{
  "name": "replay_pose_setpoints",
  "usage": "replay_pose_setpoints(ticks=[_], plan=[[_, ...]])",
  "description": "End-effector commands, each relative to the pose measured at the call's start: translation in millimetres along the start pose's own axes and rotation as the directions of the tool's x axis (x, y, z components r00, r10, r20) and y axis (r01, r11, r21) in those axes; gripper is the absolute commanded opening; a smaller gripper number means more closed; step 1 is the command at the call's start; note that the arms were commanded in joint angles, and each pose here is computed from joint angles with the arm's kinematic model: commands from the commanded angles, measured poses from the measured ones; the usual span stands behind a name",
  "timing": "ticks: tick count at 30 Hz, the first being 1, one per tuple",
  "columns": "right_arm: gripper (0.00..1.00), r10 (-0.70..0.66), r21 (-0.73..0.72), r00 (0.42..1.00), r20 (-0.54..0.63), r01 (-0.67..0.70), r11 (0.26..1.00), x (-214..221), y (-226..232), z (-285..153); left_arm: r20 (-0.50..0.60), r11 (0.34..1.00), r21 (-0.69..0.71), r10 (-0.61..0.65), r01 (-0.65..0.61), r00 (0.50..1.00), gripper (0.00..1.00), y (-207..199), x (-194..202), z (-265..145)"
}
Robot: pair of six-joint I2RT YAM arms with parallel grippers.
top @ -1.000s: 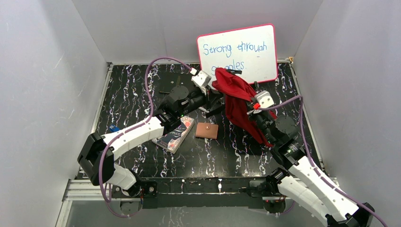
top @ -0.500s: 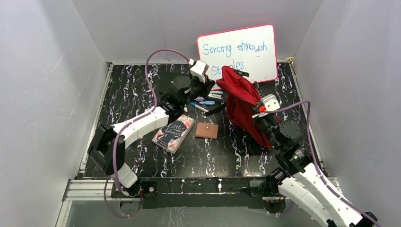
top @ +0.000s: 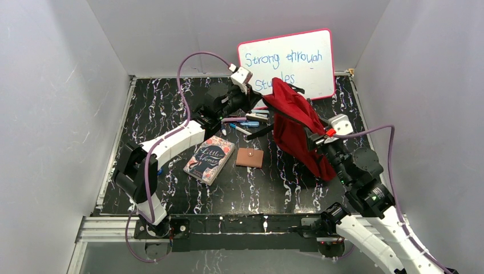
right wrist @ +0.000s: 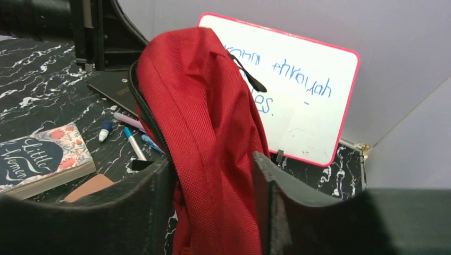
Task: Pack the student bag
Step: Unzip the student bag at the center of the board.
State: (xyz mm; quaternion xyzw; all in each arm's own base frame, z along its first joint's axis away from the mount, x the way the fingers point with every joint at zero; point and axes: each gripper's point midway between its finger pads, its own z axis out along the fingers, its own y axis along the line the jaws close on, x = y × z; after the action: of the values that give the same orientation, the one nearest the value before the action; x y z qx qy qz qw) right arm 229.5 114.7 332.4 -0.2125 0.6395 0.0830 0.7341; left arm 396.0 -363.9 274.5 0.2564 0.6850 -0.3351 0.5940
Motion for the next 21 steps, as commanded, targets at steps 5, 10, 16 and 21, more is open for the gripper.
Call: replay_pose_setpoints(ticks=[5,10,16,21], plan=[[0.76,0.035,-0.049,0.999,0.015,-0.034,0.998,-60,-6,-12,0.104,0.990,0.128,0.041,-0.054,0.994,0.00,-29,-44,5],[0.76,0.064,-0.131,0.996,-0.067,-0.072,0.989,-81,3,-16,0.108,0.991,0.126,0.034,-0.047,0.994,0.00,-32,-50,11],[0.76,0.087,-0.178,0.960,-0.266,-0.138,0.974,-81,19,16,0.099,0.992,0.124,0.015,-0.027,0.995,0.00,-35,-54,19],[0.76,0.109,-0.147,0.925,-0.365,-0.172,0.974,-80,27,58,0.095,0.992,0.123,0.012,-0.024,0.995,0.00,-38,-55,22]])
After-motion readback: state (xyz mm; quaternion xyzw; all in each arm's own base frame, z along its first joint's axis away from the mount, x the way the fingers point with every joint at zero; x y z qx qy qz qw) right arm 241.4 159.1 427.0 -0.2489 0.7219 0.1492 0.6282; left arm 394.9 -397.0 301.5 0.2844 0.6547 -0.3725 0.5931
